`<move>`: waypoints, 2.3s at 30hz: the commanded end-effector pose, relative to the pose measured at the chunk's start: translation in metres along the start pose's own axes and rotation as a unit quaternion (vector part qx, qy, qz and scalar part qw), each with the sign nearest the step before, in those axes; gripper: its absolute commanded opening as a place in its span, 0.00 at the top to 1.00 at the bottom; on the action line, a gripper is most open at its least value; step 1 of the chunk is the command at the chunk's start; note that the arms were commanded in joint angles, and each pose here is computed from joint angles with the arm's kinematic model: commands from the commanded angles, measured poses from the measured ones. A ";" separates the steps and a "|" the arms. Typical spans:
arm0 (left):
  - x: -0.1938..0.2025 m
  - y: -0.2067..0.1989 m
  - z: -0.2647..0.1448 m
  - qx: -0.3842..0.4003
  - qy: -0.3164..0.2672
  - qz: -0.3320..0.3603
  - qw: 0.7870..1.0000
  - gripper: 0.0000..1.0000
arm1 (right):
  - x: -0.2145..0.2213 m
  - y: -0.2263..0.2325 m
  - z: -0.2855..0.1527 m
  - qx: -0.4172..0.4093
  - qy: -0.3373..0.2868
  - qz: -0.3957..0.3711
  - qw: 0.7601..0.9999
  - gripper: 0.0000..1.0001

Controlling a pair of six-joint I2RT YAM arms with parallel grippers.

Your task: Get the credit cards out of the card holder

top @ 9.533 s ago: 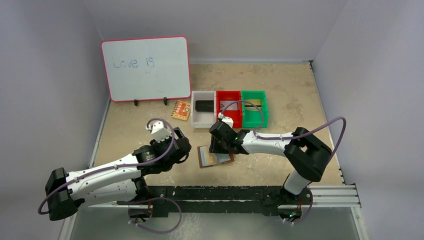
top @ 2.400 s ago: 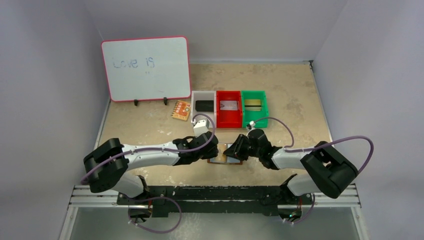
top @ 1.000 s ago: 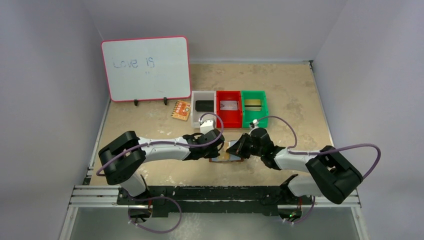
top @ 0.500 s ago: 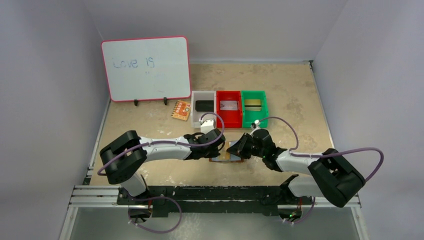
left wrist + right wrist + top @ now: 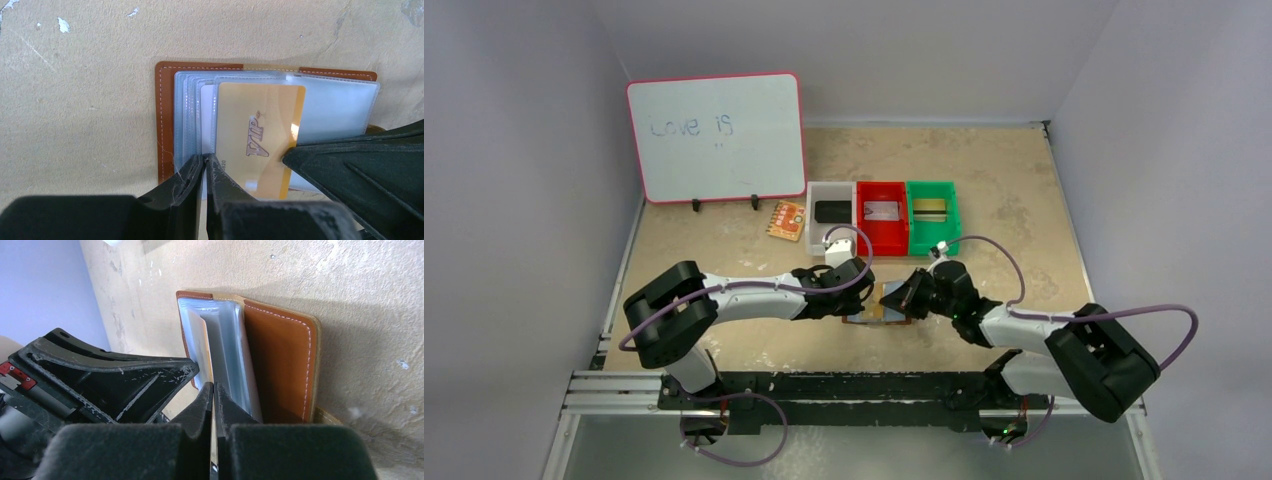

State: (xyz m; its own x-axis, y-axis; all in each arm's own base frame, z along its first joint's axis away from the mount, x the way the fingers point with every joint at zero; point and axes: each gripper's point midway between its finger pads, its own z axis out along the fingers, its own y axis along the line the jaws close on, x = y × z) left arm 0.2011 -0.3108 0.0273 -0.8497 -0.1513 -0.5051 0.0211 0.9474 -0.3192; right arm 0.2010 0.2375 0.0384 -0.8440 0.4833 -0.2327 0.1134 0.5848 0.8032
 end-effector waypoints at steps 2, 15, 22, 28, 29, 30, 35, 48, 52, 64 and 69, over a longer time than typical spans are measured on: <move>0.011 0.029 0.007 -0.052 0.011 0.030 0.998 0.93 | -0.007 0.006 -0.003 -0.013 -0.015 0.003 1.000 1.00; 0.009 0.027 0.005 -0.044 0.007 0.030 0.999 0.93 | -0.016 -0.001 -0.010 0.012 -0.033 -0.027 0.999 1.00; -0.004 0.019 -0.007 -0.027 -0.014 0.021 0.999 0.89 | -0.014 -0.001 -0.007 0.010 -0.023 -0.039 0.999 1.00; -0.024 0.002 -0.027 0.010 -0.044 0.008 0.999 0.74 | -0.003 0.008 0.000 -0.023 0.013 -0.055 0.998 1.00; -0.027 -0.002 -0.029 0.018 -0.047 0.008 0.999 0.72 | -0.001 0.005 0.003 -0.020 0.021 -0.053 0.998 1.00; -0.029 -0.007 -0.032 0.028 -0.048 0.008 0.998 0.72 | 0.001 0.004 0.005 -0.020 0.028 -0.053 0.998 1.00; -0.025 -0.024 -0.029 0.064 -0.030 0.021 0.997 0.70 | 0.007 0.001 0.014 -0.021 0.049 -0.050 0.997 1.00; 0.005 -0.018 -0.004 0.048 0.021 0.026 0.998 0.84 | 0.004 -0.011 0.012 0.013 0.035 -0.032 0.999 1.00; 0.012 0.006 0.004 -0.003 0.026 0.031 0.999 0.88 | -0.001 -0.014 0.009 0.028 0.020 -0.027 0.999 1.00; 0.015 0.019 0.008 -0.030 0.022 0.033 0.999 0.91 | -0.011 -0.020 -0.002 0.055 -0.015 -0.013 0.998 1.00; 0.014 0.014 0.006 -0.014 0.022 0.035 0.999 0.91 | -0.013 -0.014 -0.003 0.044 -0.019 -0.016 0.999 1.00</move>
State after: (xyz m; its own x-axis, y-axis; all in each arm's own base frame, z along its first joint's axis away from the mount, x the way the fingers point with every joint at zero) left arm 0.1973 -0.3225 0.0302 -0.8605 -0.1176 -0.4957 0.0796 0.9300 -0.3588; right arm 0.2008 0.2234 0.0243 -0.8508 0.4595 -0.2547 0.1337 0.6582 0.7409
